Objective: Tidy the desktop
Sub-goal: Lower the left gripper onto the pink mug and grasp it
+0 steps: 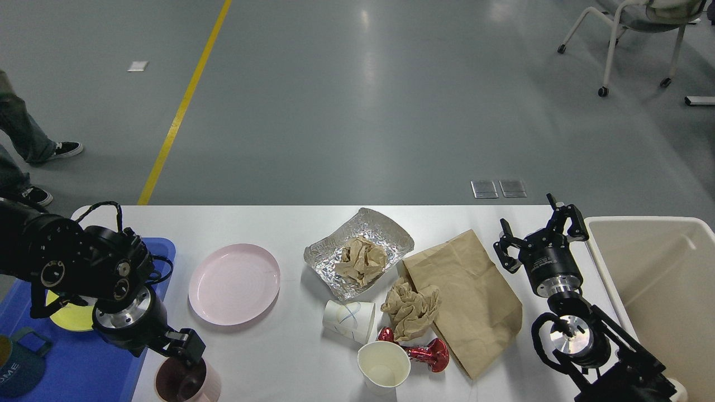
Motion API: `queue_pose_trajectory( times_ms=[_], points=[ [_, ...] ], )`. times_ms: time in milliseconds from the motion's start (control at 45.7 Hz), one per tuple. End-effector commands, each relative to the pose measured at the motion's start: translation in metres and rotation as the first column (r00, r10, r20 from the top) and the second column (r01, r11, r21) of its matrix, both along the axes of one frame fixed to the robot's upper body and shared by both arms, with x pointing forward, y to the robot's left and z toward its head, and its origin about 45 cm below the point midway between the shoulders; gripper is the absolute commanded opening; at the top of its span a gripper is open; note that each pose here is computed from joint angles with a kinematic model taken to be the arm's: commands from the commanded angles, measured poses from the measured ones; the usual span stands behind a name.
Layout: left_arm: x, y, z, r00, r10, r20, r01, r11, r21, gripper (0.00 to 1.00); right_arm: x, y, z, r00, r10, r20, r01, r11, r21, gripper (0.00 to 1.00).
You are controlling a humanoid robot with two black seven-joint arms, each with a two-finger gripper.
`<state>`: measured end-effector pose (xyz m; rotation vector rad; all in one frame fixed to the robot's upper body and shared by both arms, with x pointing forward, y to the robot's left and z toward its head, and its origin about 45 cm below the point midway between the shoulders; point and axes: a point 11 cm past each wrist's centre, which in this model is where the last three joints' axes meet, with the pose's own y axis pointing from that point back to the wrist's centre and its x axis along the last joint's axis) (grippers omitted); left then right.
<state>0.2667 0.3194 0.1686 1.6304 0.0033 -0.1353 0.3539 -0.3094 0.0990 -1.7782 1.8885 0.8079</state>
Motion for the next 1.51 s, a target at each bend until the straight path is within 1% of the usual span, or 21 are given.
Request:
queue_pose_trajectory(
  times_ms=[0, 153, 350, 503, 590, 656, 744, 809, 984, 1050, 1181, 1247, 1268, 1487],
  points=[
    [-0.004, 0.005, -0.012, 1.000, -0.022, 0.010, 0.022, 1.000, 0.009, 0.94, 0.000, 0.000, 0.000, 1.000, 0.000, 0.000, 0.000, 1.000, 0.001, 1.00],
    [-0.007, 0.010, -0.021, 0.999, -0.040, 0.009, 0.039, 0.999, 0.018, 0.93, 0.000, 0.000, 0.000, 1.000, 0.000, 0.000, 0.000, 1.000, -0.001, 1.00],
    [-0.012, 0.013, -0.030, 0.998, -0.063, 0.020, 0.062, 0.998, 0.021, 0.86, 0.000, 0.000, 0.000, 1.000, 0.000, 0.000, 0.000, 1.000, -0.001, 1.00],
    [-0.013, 0.018, -0.039, 0.997, -0.054, 0.048, 0.053, 0.998, 0.024, 0.82, 0.000, 0.000, 0.000, 1.000, 0.000, 0.000, 0.000, 1.000, -0.001, 1.00],
    [-0.012, 0.019, -0.041, 0.997, -0.047, 0.063, 0.046, 0.999, 0.024, 0.74, 0.000, 0.000, 0.000, 1.000, 0.000, 0.000, 0.000, 1.000, -0.001, 1.00],
    [-0.009, 0.017, -0.041, 0.996, -0.037, 0.076, 0.036, 0.999, 0.017, 0.63, 0.000, 0.000, 0.000, 1.000, 0.000, 0.000, 0.000, 1.000, -0.001, 1.00],
    [-0.012, 0.016, -0.045, 0.997, -0.030, 0.069, 0.030, 1.000, 0.009, 0.55, 0.000, 0.000, 0.000, 1.000, 0.000, 0.000, 0.000, 1.000, -0.001, 1.00],
    [-0.012, 0.015, -0.046, 0.997, -0.021, 0.074, 0.020, 1.000, 0.007, 0.54, 0.000, 0.000, 0.000, 1.000, 0.000, 0.000, 0.000, 1.000, 0.001, 1.00],
    [-0.008, 0.017, -0.048, 0.991, 0.043, 0.127, -0.042, 0.999, -0.007, 0.54, 0.000, 0.000, 0.000, 1.000, 0.000, 0.000, 0.000, 1.000, 0.001, 1.00],
    [-0.008, 0.018, -0.048, 0.990, 0.046, 0.134, -0.045, 0.999, -0.007, 0.52, 0.000, 0.000, 0.000, 1.000, 0.000, 0.000, 0.000, 1.000, -0.001, 1.00],
    [-0.008, 0.019, -0.048, 0.990, 0.049, 0.131, -0.049, 0.999, -0.005, 0.42, 0.000, 0.000, 0.000, 1.000, 0.000, 0.000, 0.000, 1.000, -0.001, 1.00],
    [-0.010, 0.019, -0.049, 0.991, 0.050, 0.120, -0.050, 0.999, -0.005, 0.32, 0.000, 0.000, 0.000, 1.000, 0.000, 0.000, 0.000, 1.000, -0.001, 1.00],
    [-0.011, 0.019, -0.049, 0.992, 0.048, 0.115, -0.048, 0.999, -0.002, 0.30, 0.000, 0.000, 0.000, 1.000, 0.000, 0.000, 0.000, 1.000, -0.001, 1.00],
    [-0.012, 0.022, -0.048, 0.993, 0.058, 0.107, -0.058, 0.998, 0.000, 0.20, 0.000, 0.000, 0.000, 1.000, 0.000, 0.000, 0.000, 1.000, -0.001, 1.00]
  ],
)
